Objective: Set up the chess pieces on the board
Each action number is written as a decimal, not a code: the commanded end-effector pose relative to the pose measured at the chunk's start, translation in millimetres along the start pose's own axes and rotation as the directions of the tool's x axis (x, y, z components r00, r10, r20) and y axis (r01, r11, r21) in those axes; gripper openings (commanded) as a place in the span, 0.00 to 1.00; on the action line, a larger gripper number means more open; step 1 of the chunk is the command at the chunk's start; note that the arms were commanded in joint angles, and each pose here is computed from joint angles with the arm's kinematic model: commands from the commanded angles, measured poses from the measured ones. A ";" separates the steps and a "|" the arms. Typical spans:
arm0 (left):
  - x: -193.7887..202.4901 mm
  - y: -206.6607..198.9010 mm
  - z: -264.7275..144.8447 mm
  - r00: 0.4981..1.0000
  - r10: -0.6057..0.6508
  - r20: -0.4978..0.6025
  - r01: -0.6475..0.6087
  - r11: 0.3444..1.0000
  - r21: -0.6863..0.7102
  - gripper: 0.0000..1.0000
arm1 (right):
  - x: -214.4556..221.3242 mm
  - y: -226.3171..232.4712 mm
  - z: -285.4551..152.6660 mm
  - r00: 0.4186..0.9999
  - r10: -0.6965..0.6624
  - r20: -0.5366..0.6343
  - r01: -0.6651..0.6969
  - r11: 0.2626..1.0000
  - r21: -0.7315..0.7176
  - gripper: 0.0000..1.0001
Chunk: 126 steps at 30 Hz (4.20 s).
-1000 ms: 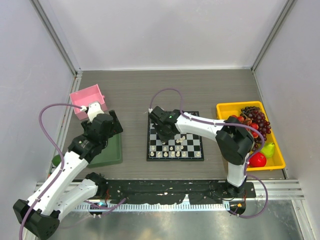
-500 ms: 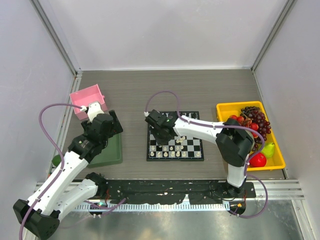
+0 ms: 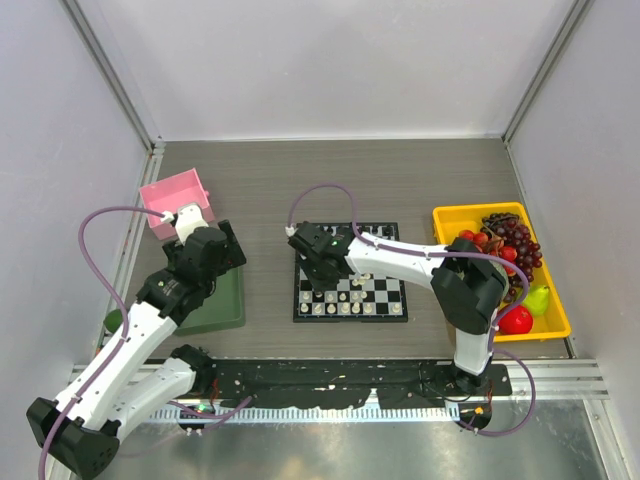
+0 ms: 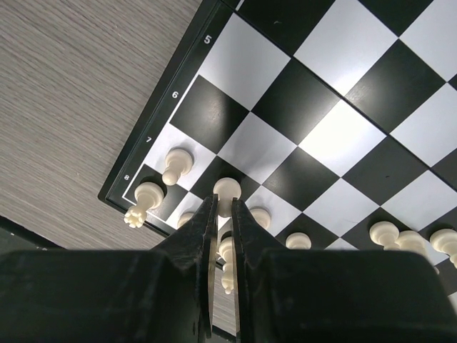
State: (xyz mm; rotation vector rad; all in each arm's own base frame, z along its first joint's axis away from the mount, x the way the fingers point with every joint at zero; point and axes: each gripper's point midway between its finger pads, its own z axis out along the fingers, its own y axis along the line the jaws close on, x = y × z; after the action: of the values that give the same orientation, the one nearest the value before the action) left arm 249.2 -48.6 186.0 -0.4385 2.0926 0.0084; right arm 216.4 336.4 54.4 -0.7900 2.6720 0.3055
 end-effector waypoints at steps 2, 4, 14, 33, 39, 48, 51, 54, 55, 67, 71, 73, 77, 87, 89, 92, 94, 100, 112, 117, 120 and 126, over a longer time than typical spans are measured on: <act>-10.5 -4.4 0.1 0.999 -0.035 0.036 0.035 0.999 0.011 1.00 | -8.3 8.8 -10.5 0.999 -0.017 0.037 0.018 0.999 -0.029 0.13; -9.6 -3.8 0.6 0.999 -0.032 0.034 0.032 0.999 0.007 1.00 | -7.8 9.6 -10.3 0.999 -0.016 0.037 0.018 0.999 -0.032 0.12; -9.1 -4.0 1.6 0.999 -0.032 0.031 0.031 0.999 0.006 0.99 | -1.8 7.1 -6.2 0.999 -0.027 0.017 0.027 1.000 -0.007 0.13; -8.1 -3.0 1.2 0.999 -0.035 0.031 0.034 0.999 0.006 1.00 | 2.2 8.1 2.5 0.999 -0.041 0.000 0.041 0.999 0.009 0.24; -7.1 -3.8 2.2 0.999 -0.033 0.027 0.033 0.999 0.007 0.99 | 2.2 9.6 2.2 0.999 -0.044 -0.001 0.044 0.999 0.004 0.24; -8.2 -2.5 1.6 0.999 -0.035 0.032 0.035 0.999 0.003 0.99 | -21.5 9.1 -17.9 0.995 -0.052 0.085 0.050 0.999 0.021 0.28; -8.0 -1.9 1.2 0.999 -0.035 0.034 0.035 0.999 0.002 1.00 | -26.3 7.4 -27.6 0.992 -0.056 0.111 0.053 0.998 0.028 0.31; -7.4 -2.1 1.1 0.999 -0.035 0.032 0.034 0.999 0.005 1.00 | -30.7 4.7 -35.7 0.989 -0.058 0.137 0.054 0.998 0.037 0.36; -7.4 -2.4 1.8 0.999 -0.035 0.031 0.035 0.999 0.005 1.00 | -32.0 1.6 -39.1 0.987 -0.055 0.149 0.048 0.998 0.051 0.37; -6.2 -6.3 3.4 0.999 -0.033 0.024 0.033 0.999 0.016 0.99 | -28.4 -60.7 -61.9 0.966 0.122 0.226 -0.163 0.971 0.173 0.38; -6.4 -7.1 3.8 0.999 -0.031 0.021 0.031 0.999 0.015 1.00 | -18.4 -85.3 -62.3 0.962 0.170 0.215 -0.214 0.956 0.202 0.38; -8.1 -7.3 3.4 0.999 -0.032 0.026 0.032 0.999 0.015 0.99 | -15.9 -98.1 -66.9 0.954 0.195 0.227 -0.243 0.946 0.212 0.38; -6.1 -7.7 4.6 0.999 -0.032 0.020 0.032 0.999 0.014 1.00 | -7.3 -120.1 -70.8 0.942 0.241 0.233 -0.294 0.929 0.226 0.38; -5.5 -9.9 5.0 1.000 -0.025 0.010 0.024 0.999 0.021 1.00 | -4.5 -118.5 -61.5 0.938 0.279 0.207 -0.310 0.940 0.139 0.37; -5.3 -9.4 5.0 1.000 -0.025 0.011 0.024 1.000 0.019 1.00 | -2.7 -115.1 -54.6 0.939 0.288 0.188 -0.313 0.942 0.121 0.37; -5.6 -8.9 4.2 1.000 -0.027 0.012 0.027 0.999 0.020 1.00 | 0.0 -115.5 -46.5 0.942 0.290 0.167 -0.313 0.940 0.133 0.37; -7.1 -8.1 3.2 0.999 -0.028 0.018 0.028 0.999 0.019 1.00 | 0.2 -119.7 -43.5 0.942 0.291 0.169 -0.318 0.935 0.156 0.37; -9.1 -6.9 2.1 0.999 -0.029 0.025 0.029 0.999 0.017 0.99 | -0.3 -129.1 -38.9 0.927 0.328 0.183 -0.360 0.913 0.191 0.35; -10.3 -8.1 2.6 0.999 -0.028 0.025 0.027 0.999 0.017 1.00 | -3.1 -126.5 -36.0 0.930 0.325 0.173 -0.351 0.925 0.149 0.32; -9.3 -9.6 4.0 0.999 -0.027 0.021 0.026 0.999 0.020 1.00 | -1.3 -112.1 -38.5 0.946 0.284 0.158 -0.301 0.949 0.096 0.34; -9.3 -10.3 4.6 1.000 -0.024 0.019 0.023 1.000 0.020 1.00 | 4.4 -112.5 -36.0 0.946 0.292 0.140 -0.307 0.946 0.099 0.35; -8.3 -12.0 5.3 1.000 -0.020 0.010 0.020 1.000 0.023 0.99 | 9.5 -106.6 -30.5 0.942 0.315 0.118 -0.326 0.942 0.082 0.34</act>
State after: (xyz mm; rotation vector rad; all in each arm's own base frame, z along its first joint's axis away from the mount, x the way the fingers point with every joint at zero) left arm 252.5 -53.5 178.2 -0.4246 2.1252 0.0095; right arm 261.9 227.2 64.8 -0.2976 2.6972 0.2351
